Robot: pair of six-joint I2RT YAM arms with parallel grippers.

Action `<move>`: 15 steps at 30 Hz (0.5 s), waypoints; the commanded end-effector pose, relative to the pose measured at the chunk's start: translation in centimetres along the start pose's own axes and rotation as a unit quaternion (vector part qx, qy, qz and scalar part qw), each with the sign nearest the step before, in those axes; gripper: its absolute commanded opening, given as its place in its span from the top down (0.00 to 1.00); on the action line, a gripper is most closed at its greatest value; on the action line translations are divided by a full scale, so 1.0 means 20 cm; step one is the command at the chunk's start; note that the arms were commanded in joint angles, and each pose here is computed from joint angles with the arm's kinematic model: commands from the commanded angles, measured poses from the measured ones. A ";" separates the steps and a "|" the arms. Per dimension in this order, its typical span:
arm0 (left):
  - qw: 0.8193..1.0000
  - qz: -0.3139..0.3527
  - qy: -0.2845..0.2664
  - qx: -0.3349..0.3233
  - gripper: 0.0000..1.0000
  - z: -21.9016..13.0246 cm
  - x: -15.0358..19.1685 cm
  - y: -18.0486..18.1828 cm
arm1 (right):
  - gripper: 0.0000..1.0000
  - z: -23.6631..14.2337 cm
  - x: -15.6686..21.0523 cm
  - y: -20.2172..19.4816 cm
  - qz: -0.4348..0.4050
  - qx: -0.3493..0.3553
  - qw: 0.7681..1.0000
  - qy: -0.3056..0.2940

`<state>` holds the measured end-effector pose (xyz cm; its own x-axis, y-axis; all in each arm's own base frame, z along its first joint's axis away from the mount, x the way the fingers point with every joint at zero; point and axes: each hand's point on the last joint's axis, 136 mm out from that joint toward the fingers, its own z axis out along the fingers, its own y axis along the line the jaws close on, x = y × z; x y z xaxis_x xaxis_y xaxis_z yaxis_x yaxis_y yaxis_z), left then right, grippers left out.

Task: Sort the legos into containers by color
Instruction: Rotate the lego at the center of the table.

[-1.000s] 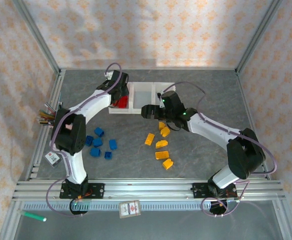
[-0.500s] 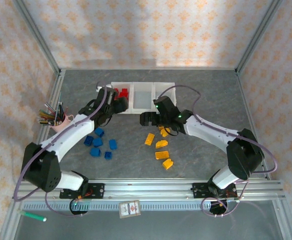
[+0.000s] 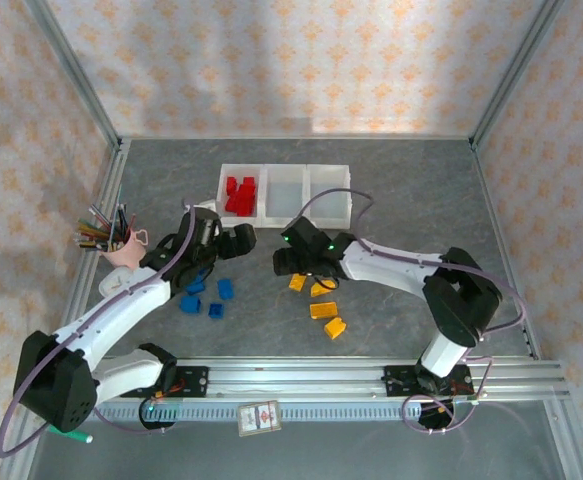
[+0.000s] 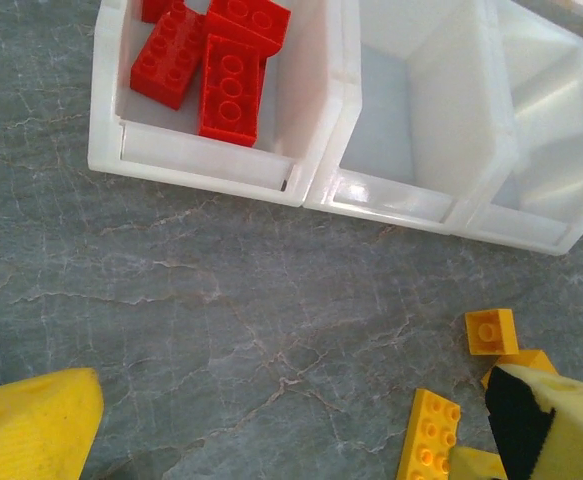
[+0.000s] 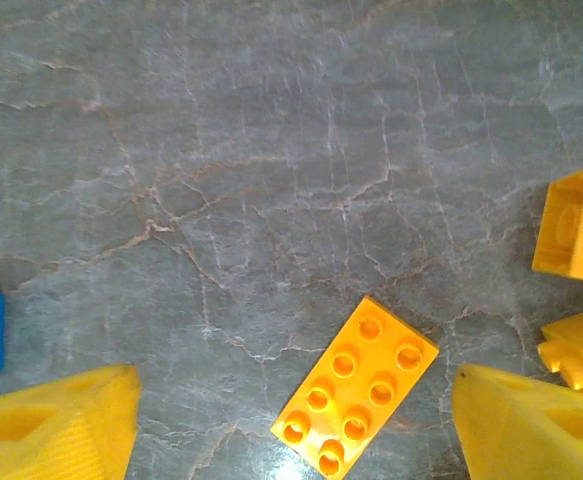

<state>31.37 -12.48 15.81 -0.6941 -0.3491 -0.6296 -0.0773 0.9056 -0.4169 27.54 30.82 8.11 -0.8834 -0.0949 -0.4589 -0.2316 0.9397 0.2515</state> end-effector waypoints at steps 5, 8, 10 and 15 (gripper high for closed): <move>0.999 -0.034 -0.009 0.023 0.01 -0.04 0.03 -0.01 | 0.23 0.06 0.05 -0.04 0.011 0.067 0.998 -0.001; 0.999 -0.039 -0.009 0.017 0.01 -0.03 0.03 0.01 | 0.23 0.09 0.05 -0.05 0.013 0.076 0.997 0.002; 0.999 -0.042 -0.010 0.013 0.01 -0.03 0.03 0.01 | 0.22 0.11 0.05 -0.06 0.013 0.079 0.997 0.001; 0.999 -0.048 -0.012 0.005 0.01 -0.03 0.04 0.03 | 0.20 0.18 0.05 -0.05 0.006 0.088 0.996 0.007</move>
<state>30.39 -12.26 15.45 -0.6841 -0.4172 -0.5982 -0.1174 0.8725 -0.4742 27.20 30.82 4.21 -0.9017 -0.1032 -0.4198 -0.1731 0.9761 0.1318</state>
